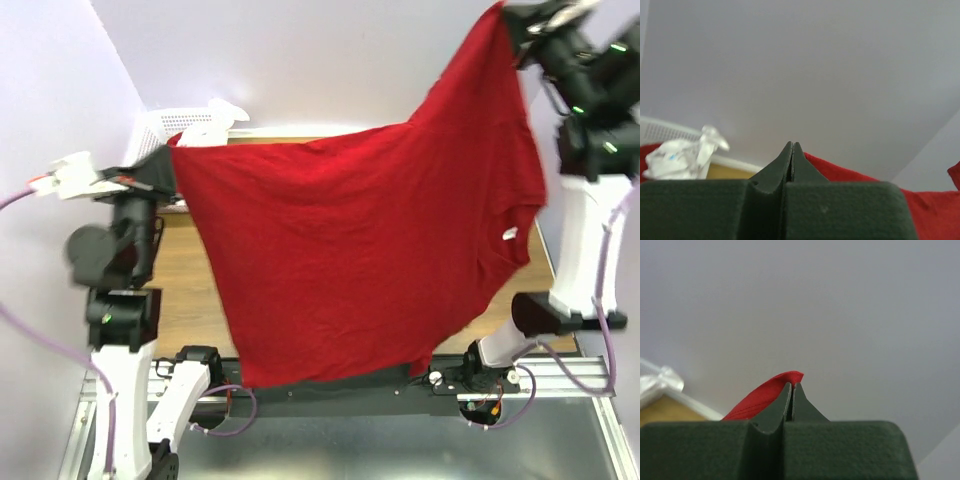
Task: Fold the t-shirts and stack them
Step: Flatten the tshirt out
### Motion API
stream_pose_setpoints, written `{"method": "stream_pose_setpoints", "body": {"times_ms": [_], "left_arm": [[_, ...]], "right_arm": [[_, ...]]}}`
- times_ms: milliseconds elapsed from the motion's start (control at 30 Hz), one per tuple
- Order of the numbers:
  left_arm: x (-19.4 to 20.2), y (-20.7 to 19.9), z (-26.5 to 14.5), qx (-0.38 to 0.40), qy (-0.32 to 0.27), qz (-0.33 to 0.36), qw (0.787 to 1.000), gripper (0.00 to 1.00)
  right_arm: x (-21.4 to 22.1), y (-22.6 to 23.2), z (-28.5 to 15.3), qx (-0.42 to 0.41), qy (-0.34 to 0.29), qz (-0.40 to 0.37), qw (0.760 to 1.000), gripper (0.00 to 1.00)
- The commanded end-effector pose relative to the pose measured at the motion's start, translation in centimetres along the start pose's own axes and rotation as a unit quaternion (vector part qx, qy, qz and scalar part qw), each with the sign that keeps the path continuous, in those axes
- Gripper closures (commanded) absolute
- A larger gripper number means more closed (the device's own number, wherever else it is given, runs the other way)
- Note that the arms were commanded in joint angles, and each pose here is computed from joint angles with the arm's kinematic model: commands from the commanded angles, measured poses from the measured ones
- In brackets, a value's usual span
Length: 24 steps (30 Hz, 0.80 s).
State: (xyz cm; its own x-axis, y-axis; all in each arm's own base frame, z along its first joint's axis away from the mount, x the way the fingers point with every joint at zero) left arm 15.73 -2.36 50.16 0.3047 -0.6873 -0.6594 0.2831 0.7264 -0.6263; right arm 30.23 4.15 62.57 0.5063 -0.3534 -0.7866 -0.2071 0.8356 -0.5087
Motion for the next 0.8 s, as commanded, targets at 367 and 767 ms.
{"method": "stream_pose_setpoints", "body": {"times_ms": [367, 767], "left_arm": [[16.6, 18.5, 4.0, -0.233, 0.127, 0.056, 0.963, 1.0], [22.2, 25.3, 9.3, -0.285, 0.201, 0.088, 0.933, 1.0]], "right_arm": [[33.2, 14.6, 9.7, -0.25, 0.208, 0.177, 0.929, 1.0], [43.0, 19.1, 14.1, -0.215, 0.252, 0.199, 0.922, 1.0]]}}
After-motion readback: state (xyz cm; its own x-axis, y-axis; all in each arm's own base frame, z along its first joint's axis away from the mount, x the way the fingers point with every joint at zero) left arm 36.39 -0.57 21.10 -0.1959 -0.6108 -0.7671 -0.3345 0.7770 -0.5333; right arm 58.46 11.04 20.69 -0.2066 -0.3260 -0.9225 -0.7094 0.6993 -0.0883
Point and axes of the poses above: each gripper's point midway between its finger pads, its own z axis out along the fingers, its own y axis along the line the jaws close on, x = y × z, the point moved 8 cm from there along -z, back along the fingers, and after that the axes turned 12 degrees about -z, right-handed, at the moved point
